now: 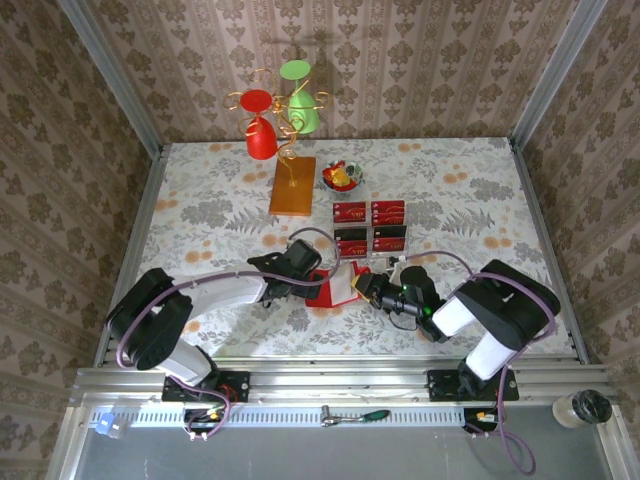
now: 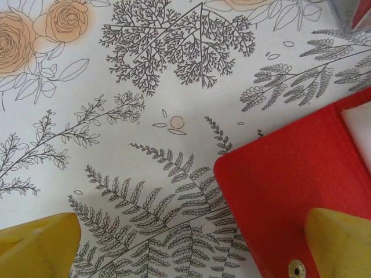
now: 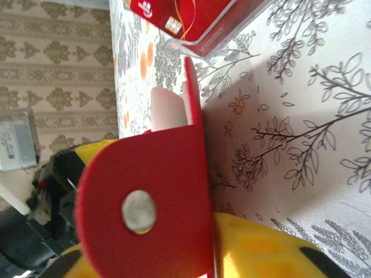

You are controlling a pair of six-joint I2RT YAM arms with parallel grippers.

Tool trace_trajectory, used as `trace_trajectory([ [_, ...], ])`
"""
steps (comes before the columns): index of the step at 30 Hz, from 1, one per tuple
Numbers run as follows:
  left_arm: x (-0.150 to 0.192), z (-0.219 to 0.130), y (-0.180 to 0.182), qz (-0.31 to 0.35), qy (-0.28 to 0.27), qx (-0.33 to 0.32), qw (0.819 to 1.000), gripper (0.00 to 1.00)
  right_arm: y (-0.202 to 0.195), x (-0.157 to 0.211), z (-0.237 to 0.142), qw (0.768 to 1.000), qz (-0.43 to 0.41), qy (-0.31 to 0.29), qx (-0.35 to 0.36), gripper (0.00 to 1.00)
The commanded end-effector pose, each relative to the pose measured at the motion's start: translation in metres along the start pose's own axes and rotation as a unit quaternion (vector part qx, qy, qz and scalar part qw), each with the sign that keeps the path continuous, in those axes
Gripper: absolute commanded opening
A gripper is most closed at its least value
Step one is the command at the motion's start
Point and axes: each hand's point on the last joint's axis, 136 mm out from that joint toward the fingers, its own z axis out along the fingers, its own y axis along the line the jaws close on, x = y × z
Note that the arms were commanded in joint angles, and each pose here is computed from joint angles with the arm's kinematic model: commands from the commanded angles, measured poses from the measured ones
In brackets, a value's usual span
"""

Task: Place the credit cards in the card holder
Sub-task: Open the card holder at the center of the table.

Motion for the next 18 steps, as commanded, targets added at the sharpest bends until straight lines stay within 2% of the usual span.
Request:
trace_trajectory([
  [1,0.005,0.006,0.003,0.000,0.001,-0.017,1.000,1.00,-0.010,-0.003,-0.009,0.999,-0.019,-0.018,0.037,0.41],
  [4,0.003,0.006,0.005,0.006,0.000,-0.023,1.000,1.00,-0.010,-0.003,-0.018,0.998,-0.032,-0.020,0.054,0.51],
  [9,-0.001,0.005,0.007,0.018,-0.004,-0.031,0.999,1.00,-0.005,-0.008,-0.045,0.994,-0.060,-0.037,0.088,0.54],
  [12,-0.002,0.006,0.009,0.021,-0.004,-0.033,0.999,1.00,0.000,-0.011,-0.065,0.989,-0.081,-0.051,0.112,0.50],
  [18,-0.006,0.009,0.011,0.028,-0.008,-0.037,0.999,1.00,0.019,-0.010,-0.076,0.984,-0.122,-0.032,0.124,0.34],
])
